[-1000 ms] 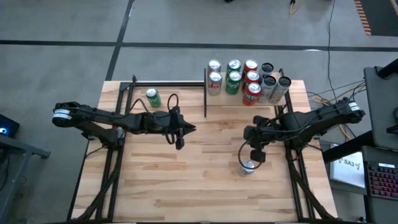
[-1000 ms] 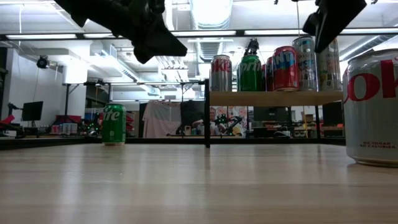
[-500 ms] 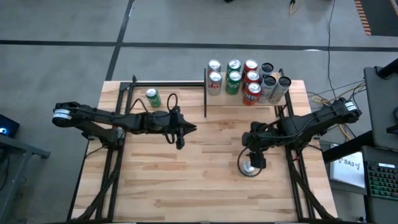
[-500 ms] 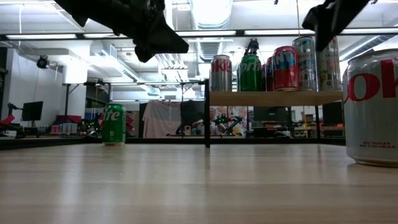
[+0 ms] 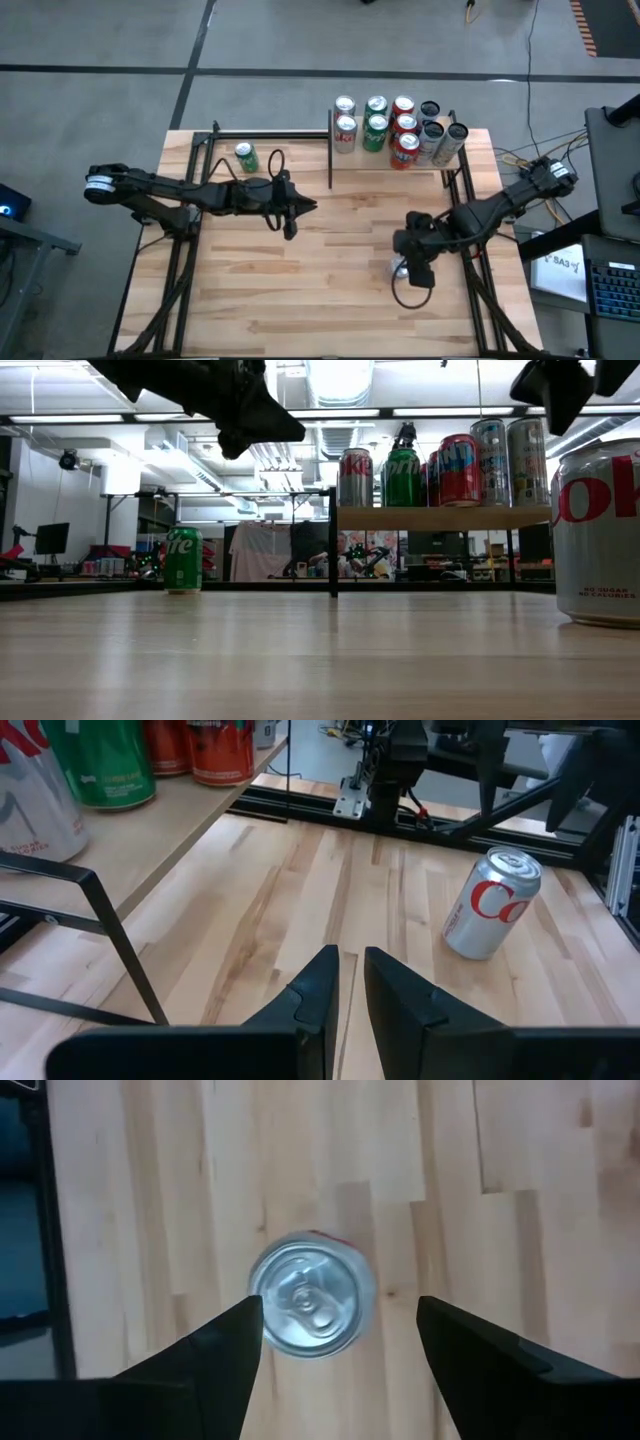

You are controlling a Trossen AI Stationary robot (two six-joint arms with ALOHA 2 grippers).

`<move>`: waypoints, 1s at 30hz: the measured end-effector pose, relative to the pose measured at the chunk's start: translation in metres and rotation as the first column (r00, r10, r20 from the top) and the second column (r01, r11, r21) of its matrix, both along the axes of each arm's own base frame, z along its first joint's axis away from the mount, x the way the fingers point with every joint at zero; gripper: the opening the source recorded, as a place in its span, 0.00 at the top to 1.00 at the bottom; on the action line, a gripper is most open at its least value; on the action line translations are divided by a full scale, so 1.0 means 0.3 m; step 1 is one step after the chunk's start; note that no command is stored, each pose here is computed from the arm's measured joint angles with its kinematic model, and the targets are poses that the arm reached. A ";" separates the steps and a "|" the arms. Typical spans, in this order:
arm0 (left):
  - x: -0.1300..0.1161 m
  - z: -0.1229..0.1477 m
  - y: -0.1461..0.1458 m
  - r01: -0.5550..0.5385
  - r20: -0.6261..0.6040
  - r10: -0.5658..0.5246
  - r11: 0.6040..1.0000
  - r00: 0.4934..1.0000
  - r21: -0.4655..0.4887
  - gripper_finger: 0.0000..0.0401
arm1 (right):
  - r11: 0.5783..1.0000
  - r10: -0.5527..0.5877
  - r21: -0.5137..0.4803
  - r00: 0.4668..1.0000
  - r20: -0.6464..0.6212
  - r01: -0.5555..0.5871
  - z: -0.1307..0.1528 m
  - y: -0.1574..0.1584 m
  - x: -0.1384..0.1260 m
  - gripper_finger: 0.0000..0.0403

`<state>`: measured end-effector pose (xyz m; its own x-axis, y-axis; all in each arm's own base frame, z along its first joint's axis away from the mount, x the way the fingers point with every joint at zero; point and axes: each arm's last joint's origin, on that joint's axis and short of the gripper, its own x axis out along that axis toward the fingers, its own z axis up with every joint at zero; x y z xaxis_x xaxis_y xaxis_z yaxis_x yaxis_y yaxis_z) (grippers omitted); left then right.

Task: Place canned beverage on shelf
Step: Put the silver soda can on the shelf aligned in front of the other silver soda can

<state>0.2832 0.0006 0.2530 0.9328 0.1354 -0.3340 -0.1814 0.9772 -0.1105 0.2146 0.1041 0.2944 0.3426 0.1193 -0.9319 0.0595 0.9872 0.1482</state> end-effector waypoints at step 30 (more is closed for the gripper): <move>0.002 0.005 0.000 0.015 0.008 -0.016 0.999 1.000 0.045 0.91 | 0.995 -0.093 0.013 0.985 -0.143 0.096 -0.089 0.066 0.053 0.30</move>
<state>0.2837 0.0007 0.2544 0.9377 0.1357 -0.3198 -0.1655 0.9839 -0.0678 0.2306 0.1240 0.2678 0.2169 0.1115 -0.9698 0.1741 0.9731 0.1508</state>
